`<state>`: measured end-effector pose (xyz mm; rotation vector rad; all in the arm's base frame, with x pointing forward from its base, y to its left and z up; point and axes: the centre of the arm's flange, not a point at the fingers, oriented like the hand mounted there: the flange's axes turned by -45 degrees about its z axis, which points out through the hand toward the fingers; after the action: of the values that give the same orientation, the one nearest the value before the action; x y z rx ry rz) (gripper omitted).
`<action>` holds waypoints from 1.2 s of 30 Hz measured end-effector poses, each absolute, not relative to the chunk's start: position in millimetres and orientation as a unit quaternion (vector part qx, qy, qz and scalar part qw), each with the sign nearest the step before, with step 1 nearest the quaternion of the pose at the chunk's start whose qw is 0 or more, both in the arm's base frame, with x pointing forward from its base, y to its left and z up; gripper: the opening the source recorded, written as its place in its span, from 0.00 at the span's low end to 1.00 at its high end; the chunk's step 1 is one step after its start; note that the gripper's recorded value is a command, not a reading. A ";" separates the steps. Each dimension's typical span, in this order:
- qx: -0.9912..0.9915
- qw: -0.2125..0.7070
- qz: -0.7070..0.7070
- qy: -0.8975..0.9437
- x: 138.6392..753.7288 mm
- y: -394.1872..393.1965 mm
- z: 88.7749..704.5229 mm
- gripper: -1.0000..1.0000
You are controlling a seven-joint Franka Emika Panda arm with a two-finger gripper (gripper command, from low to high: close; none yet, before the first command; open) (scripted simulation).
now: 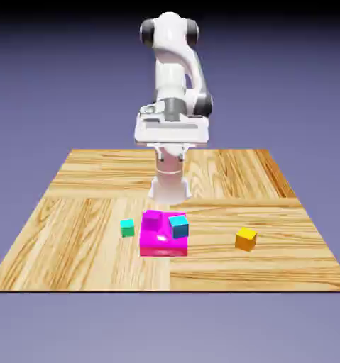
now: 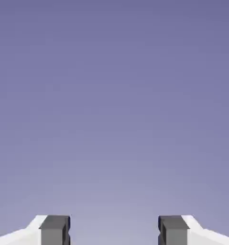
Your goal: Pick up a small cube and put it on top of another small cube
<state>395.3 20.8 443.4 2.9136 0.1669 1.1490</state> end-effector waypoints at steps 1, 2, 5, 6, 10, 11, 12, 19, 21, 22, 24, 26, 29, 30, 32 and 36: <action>0.934 0.000 0.348 0.076 399.3 34.5 430.8 0.50; 0.939 -0.003 0.330 0.099 402.5 48.5 418.1 0.50; 0.947 -0.009 0.274 0.170 406.5 91.2 378.7 0.50; 0.947 -0.011 0.255 0.193 406.0 105.5 365.2 0.50; 0.941 -0.015 0.179 0.288 394.5 161.7 310.2 0.50; 0.937 -0.016 0.160 0.311 389.5 175.0 296.2 0.50; 0.932 -0.016 0.141 0.335 383.2 188.5 282.1 0.50; 0.884 -0.013 0.025 0.467 330.2 256.4 198.6 0.50; 0.884 -0.013 0.025 0.466 332.0 258.0 178.1 0.50; 0.884 -0.013 0.025 0.466 332.5 258.5 167.7 0.50; 0.884 -0.013 0.025 0.466 332.6 259.0 146.6 0.50; 0.884 -0.013 0.025 0.466 331.8 258.7 128.7 0.00; 0.884 -0.013 0.025 0.466 332.3 259.0 139.3 0.00; 0.884 -0.013 0.025 0.466 332.6 259.0 150.0 0.00; 0.884 -0.013 0.025 0.466 332.3 258.4 171.0 0.00; 0.895 -0.008 0.026 0.446 344.3 229.7 210.5 0.00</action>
<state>344.3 229.7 210.5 2.8253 1.4094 0.0812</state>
